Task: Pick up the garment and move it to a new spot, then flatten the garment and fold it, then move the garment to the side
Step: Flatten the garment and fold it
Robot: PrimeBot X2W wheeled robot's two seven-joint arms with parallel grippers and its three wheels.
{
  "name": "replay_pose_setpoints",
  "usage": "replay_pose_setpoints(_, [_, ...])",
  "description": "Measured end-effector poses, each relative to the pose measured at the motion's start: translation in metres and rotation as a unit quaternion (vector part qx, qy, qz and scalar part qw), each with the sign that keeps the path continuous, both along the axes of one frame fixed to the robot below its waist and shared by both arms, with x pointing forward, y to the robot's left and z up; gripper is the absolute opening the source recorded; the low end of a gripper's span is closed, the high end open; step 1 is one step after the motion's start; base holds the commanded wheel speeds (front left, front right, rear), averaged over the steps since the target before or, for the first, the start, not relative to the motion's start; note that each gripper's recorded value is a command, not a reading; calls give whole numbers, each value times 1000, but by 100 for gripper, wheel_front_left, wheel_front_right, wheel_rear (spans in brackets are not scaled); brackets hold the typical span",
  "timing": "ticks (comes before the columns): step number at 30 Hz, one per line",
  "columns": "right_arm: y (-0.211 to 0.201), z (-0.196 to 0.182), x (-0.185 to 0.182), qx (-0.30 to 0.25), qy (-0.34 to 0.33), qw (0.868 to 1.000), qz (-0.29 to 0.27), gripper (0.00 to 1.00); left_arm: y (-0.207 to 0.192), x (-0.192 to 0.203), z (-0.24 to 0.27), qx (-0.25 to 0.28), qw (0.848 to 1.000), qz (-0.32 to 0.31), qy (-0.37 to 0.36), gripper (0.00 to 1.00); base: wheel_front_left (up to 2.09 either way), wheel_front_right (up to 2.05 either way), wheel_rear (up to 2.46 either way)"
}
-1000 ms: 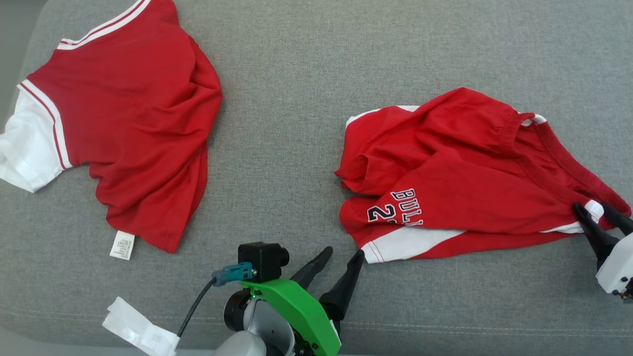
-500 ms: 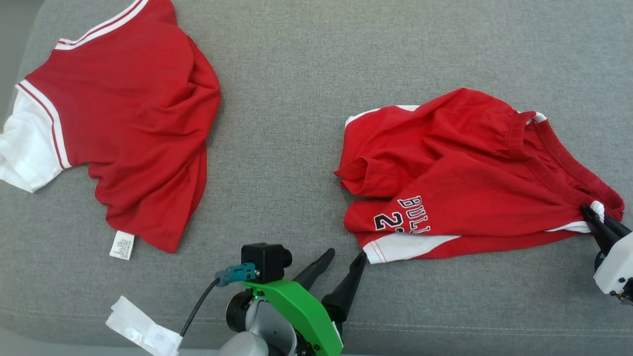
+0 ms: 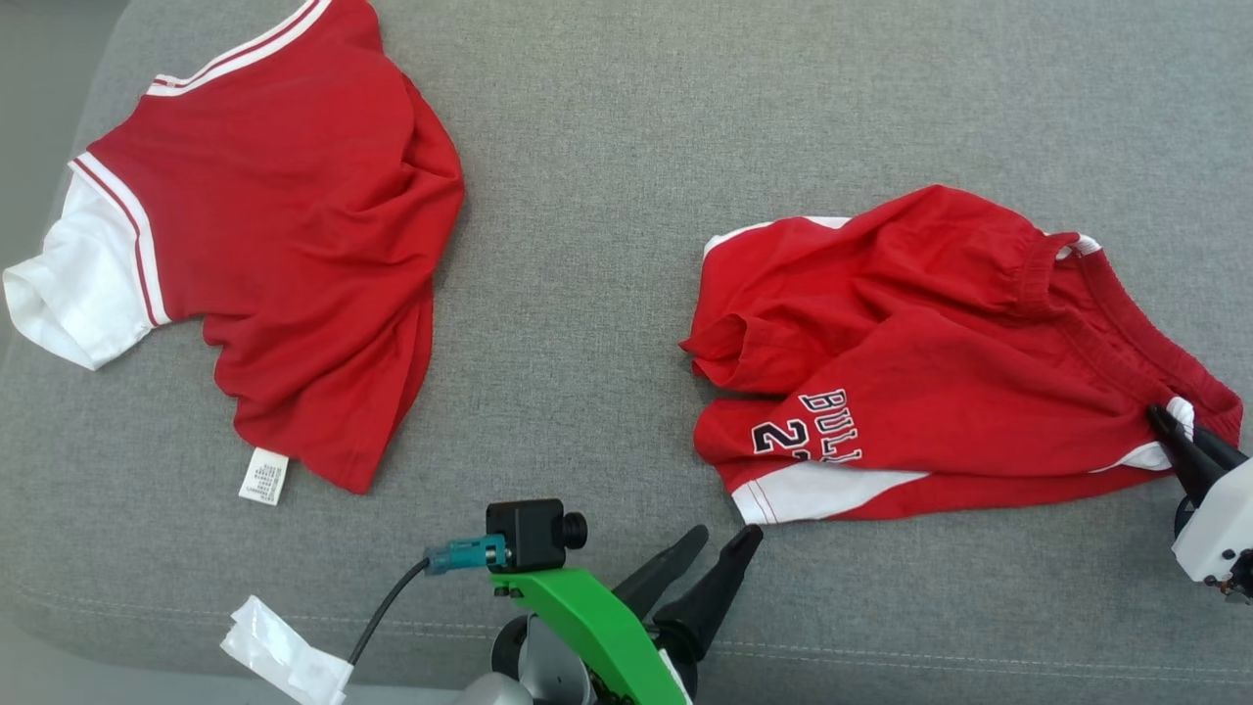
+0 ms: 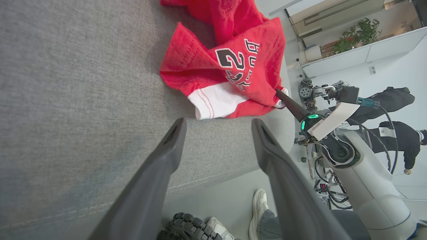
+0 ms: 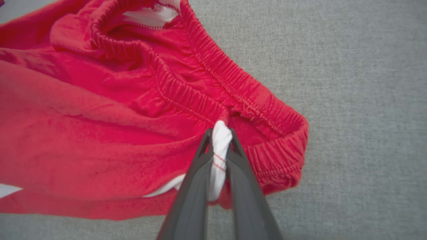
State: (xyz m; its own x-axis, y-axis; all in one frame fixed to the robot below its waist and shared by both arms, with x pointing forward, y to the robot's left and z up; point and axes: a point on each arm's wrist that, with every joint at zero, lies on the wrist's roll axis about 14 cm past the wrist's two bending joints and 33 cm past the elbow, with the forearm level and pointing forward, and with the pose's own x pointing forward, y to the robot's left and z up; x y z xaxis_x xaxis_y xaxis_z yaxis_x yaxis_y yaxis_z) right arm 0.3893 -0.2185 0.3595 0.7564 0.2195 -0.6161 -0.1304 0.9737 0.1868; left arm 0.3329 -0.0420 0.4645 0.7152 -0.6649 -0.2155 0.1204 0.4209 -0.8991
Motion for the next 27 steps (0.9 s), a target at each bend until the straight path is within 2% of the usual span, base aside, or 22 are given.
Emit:
replay_pose_setpoints(11, [0, -2, 2, -1, 6, 1000, 6, 0, -3, -2, -19, -10, 999, -13, 43, 100, 0, 0, 0])
replay_pose_setpoints(27, [-10, -7, -3, 5, 17, 1000, -13, 0, -17, 14, -22, -17, 998, -47, 34, 100, 0, 0, 0])
